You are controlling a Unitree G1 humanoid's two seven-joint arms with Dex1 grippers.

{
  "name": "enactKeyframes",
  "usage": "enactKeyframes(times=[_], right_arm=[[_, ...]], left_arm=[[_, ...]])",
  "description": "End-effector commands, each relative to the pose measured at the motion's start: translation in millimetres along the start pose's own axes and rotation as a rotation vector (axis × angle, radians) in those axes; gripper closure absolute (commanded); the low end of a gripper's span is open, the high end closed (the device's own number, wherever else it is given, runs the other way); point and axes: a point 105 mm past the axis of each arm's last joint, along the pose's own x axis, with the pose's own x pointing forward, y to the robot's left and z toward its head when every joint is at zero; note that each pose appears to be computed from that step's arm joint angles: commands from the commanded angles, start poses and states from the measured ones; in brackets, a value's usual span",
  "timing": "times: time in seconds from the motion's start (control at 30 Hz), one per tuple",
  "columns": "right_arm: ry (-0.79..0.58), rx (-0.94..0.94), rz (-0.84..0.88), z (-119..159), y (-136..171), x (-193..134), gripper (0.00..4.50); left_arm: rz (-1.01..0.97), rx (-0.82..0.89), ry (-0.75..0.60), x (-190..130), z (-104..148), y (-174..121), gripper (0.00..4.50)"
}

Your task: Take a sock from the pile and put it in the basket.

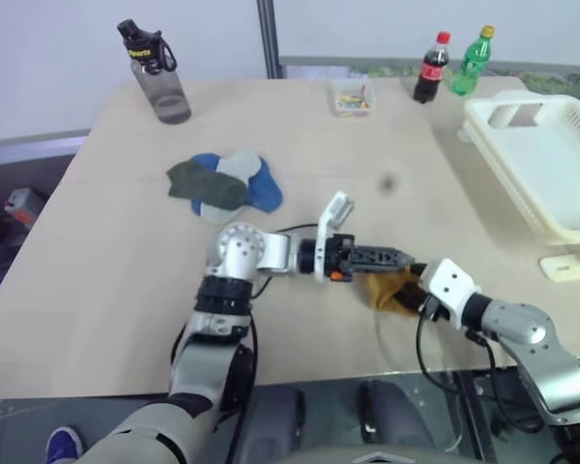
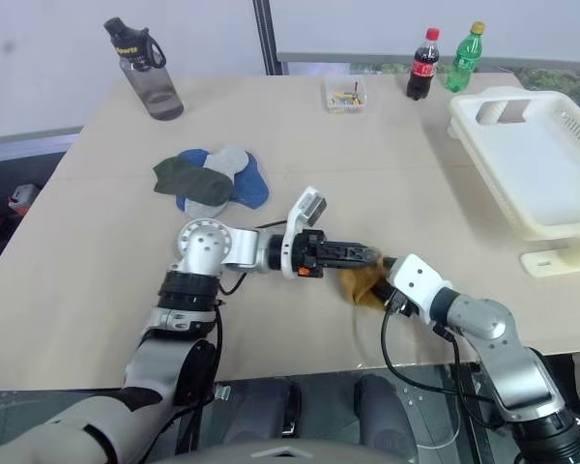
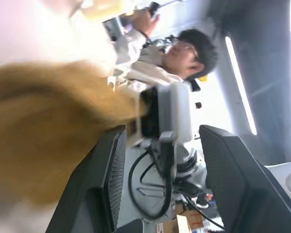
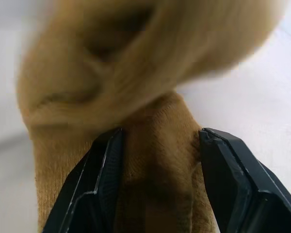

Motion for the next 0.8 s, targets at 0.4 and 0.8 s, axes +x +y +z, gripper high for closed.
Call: enactKeyframes(times=[0.4, 0.8], right_arm=[[0.096, -0.082, -0.105, 5, -4, -27, 1.9], [0.12, -0.069, -0.068, -14, -3, -12, 1.9]], left_arm=[[0.015, -0.047, -0.001, 19, 3, 27, 1.97], [0.393, -0.066, 0.04, -82, -10, 32, 1.97]])
